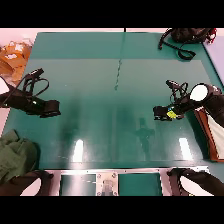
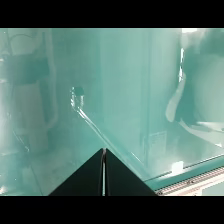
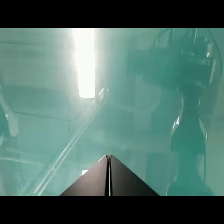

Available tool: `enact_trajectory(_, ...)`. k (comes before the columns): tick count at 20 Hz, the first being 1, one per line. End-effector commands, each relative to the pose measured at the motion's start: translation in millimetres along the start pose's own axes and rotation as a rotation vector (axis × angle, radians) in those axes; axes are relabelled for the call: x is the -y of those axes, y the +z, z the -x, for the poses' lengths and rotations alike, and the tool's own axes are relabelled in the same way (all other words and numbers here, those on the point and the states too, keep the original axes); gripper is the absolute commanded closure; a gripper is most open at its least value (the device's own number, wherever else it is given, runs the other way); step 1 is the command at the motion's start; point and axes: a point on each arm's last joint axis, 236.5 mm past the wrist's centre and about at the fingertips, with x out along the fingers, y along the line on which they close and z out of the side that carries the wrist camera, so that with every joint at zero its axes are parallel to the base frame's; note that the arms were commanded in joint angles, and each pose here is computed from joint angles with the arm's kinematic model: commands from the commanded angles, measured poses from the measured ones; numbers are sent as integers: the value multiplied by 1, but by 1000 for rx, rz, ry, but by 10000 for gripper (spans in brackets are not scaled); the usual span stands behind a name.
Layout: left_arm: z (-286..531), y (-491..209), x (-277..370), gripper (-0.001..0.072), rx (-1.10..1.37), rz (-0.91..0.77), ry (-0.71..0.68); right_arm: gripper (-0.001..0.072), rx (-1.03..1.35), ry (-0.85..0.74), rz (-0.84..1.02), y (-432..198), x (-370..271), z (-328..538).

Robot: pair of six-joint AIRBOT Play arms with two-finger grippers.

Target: Fold the shirts.

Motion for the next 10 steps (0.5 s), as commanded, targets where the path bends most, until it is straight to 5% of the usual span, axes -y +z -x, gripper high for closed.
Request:
enact_trajectory(1, 0, -1, 0, 684, -2, -24, 1, 699, 0, 0, 1, 0, 0, 0)
enact_trajectory(6, 3, -4, -35, 682, -17, -35, 147, 699, 0, 0, 1, 0, 0, 0)
enact_trajectory(7, 7, -5, -56, 566, -24, -25, 238, 699, 0, 0, 1, 0, 0, 0)
enact_trajectory(8, 15, -7, -83, 163, -30, -11, 359, 699, 0, 0, 1, 0, 0, 0)
enact_trajectory(9, 27, -8, -112, -13, -30, 16, 491, 698, 0, 0, 1, 0, 0, 0)
enact_trajectory(10, 42, -10, -140, -10, -35, 29, 626, 699, 0, 0, 1, 0, 0, 0)
